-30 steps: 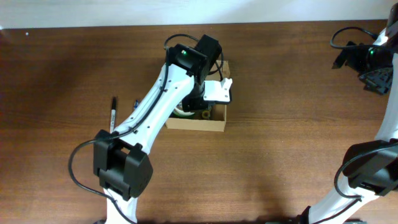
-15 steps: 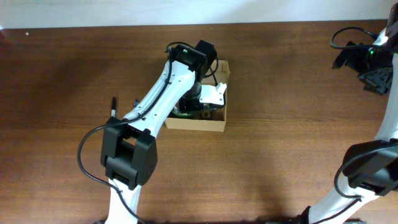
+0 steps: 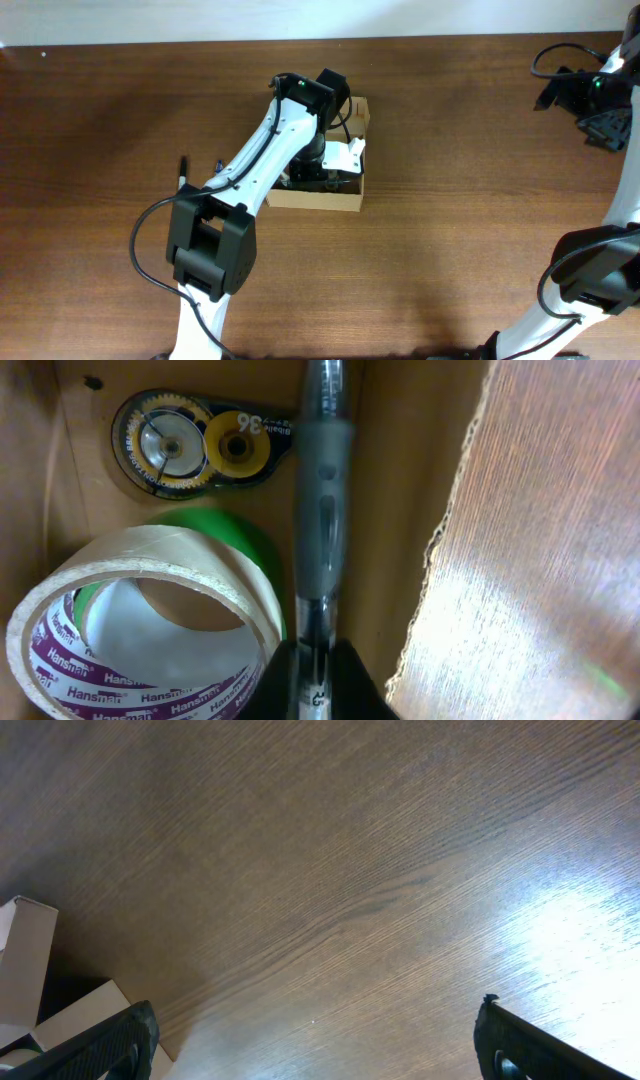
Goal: Pack container
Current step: 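Carry the black pen with the left gripper and drop it into the box, then move the left gripper back to the pens and grasp the black Sharpie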
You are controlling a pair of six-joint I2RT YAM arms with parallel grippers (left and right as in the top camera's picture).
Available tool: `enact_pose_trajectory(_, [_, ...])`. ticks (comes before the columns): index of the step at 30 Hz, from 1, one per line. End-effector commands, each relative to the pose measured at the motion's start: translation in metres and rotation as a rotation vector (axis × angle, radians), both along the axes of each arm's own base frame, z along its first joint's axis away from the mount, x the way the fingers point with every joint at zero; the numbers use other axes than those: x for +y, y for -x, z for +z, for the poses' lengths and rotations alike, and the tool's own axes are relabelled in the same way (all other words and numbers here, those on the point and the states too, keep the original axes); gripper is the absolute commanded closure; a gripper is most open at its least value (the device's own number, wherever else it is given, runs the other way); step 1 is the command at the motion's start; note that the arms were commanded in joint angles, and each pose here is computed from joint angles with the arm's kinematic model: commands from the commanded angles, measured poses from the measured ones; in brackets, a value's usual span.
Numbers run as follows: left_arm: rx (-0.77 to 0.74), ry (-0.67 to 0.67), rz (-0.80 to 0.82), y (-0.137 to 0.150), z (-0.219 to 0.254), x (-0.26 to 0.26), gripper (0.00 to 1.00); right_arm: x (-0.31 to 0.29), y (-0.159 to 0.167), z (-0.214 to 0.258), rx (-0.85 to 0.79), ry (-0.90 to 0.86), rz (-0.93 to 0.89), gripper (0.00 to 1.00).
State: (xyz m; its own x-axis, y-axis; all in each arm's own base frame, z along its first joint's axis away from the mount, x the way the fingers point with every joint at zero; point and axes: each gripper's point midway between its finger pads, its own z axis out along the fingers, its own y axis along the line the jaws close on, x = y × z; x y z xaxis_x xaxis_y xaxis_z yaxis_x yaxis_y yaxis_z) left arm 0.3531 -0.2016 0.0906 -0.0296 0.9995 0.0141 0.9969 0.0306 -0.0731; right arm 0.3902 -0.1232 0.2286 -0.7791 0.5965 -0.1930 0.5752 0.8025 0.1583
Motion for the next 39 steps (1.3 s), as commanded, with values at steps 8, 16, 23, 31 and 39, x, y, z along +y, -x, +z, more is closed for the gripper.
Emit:
enact_pose_trajectory(8, [-0.012, -0.024, 0.002, -0.002, 0.0, 0.006, 0.63, 0.001, 0.0, -0.002, 0.005, -0.006, 0.003, 0.01])
enact_pose_trajectory(16, [-0.427, 0.028, 0.327, -0.05, 0.1, 0.037, 0.59, 0.001, 0.0, -0.002, 0.005, -0.006, 0.003, 0.01])
enact_pose_trajectory(23, [-0.757, 0.394, 0.837, -0.052, 0.241, 0.154, 0.63, 0.001, 0.0, -0.002, 0.005, -0.006, 0.003, 0.01])
enact_pose_trajectory(31, [-0.656, 0.33, 1.404, -0.043, 0.147, 0.268, 0.53, 0.0, 0.0, -0.002, 0.005, -0.006, 0.003, 0.01])
enact_pose_trajectory(39, [-0.326, 0.122, 1.513, -0.018, 0.006, 0.279, 0.42, 0.001, 0.0, -0.002, 0.005, -0.006, 0.003, 0.01])
